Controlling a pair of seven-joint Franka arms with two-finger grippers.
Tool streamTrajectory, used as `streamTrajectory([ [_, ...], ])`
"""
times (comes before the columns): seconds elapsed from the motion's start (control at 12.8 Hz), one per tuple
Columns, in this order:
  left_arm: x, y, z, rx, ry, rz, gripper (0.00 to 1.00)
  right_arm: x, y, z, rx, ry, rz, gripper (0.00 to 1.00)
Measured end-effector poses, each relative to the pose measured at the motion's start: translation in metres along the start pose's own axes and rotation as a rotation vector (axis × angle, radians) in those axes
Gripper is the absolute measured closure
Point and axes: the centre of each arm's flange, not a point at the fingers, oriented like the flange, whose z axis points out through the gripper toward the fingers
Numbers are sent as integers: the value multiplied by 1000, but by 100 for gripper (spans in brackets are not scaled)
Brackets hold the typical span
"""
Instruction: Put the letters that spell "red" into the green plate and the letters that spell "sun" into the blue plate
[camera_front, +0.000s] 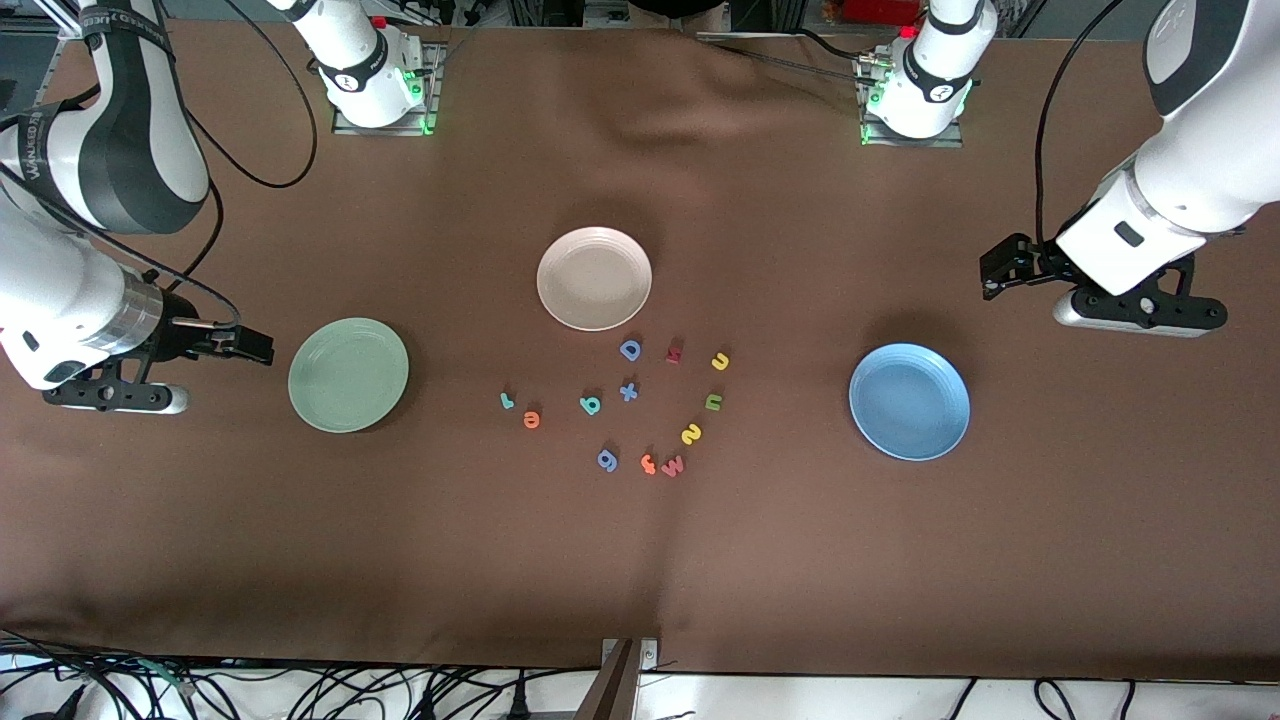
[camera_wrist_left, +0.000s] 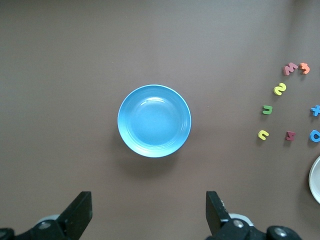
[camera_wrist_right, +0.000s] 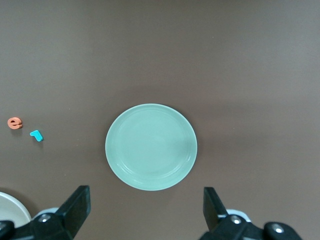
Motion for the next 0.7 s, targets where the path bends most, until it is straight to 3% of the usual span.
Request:
streamTrajectory([
  [0.7,0,0,0,0,0,0,0,0,0,1,0,-2,-7,0],
])
